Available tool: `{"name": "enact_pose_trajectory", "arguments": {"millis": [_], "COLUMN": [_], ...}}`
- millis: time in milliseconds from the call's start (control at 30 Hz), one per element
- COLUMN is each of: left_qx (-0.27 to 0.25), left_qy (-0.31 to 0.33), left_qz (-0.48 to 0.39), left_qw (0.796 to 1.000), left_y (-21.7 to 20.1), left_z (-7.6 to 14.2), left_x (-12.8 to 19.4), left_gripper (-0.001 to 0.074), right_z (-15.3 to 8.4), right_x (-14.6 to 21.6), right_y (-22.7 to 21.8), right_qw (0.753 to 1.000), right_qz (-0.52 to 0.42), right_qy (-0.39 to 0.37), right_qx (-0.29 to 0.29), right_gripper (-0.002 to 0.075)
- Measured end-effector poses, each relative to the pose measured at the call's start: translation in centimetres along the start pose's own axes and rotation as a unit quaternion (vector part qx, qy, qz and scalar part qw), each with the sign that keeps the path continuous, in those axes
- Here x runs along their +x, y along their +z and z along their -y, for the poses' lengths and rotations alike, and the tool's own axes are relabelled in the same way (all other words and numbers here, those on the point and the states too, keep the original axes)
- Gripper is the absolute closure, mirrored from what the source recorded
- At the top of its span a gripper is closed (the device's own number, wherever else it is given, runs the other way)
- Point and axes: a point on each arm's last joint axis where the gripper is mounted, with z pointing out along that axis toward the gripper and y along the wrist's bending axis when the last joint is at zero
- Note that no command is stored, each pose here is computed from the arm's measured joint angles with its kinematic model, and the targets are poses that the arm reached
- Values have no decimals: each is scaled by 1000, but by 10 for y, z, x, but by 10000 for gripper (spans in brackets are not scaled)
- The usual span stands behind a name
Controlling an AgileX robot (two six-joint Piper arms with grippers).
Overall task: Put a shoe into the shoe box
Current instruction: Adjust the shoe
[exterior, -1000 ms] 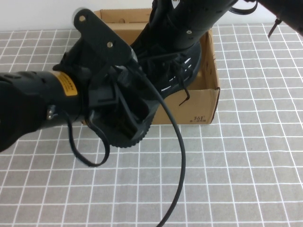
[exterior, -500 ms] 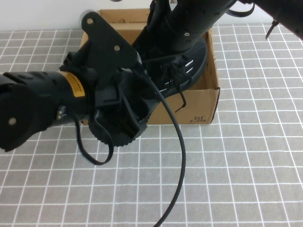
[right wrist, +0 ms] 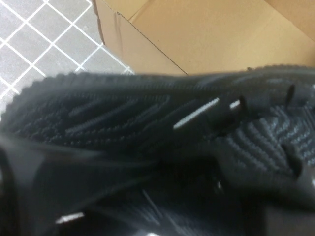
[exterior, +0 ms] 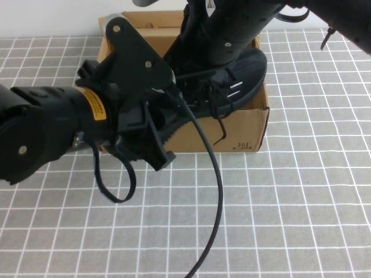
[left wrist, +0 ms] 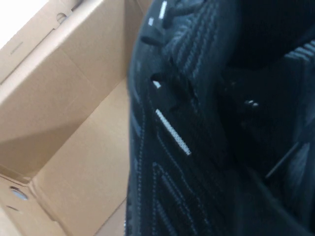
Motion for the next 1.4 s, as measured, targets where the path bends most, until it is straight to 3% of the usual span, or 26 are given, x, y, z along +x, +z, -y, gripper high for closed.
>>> {"name": "enact_pose_trajectory", "arguments": {"millis": [133, 400, 500, 633, 733, 1067, 1400], "left_qx": [-7, -12, -13, -12, -14, -7, -18], "left_qy": [25, 36, 34, 34, 32, 37, 35], "left_qz": [-7, -13, -13, -20, -14, -43, -26], "left_qw": [1000, 999, 999, 999, 999, 998, 999], "left_y": [-1, -1, -1, -1, -1, 5, -10], "left_z": [-1, -2, -2, -2, -2, -1, -5], "left_x": [0, 1, 1, 2, 1, 8, 1], "left_gripper": [667, 669, 672, 711, 719, 721, 722], "right_z": [0, -1, -1, 3, 5, 26, 33], "right_x": [0, -1, -1, -1, -1, -3, -3], "right_y": [1, 2, 2, -1, -6, -65, -71], "right_qw": [1000, 1000, 1000, 1000, 1000, 991, 986], "right_qz": [1, 2, 2, 6, 11, 85, 94], "right_qy": [-3, -9, -13, -18, -20, -29, -37], "right_qx": [-2, -4, -3, 12, 20, 96, 133], "right_gripper": [725, 715, 650, 481, 424, 451, 512]}}
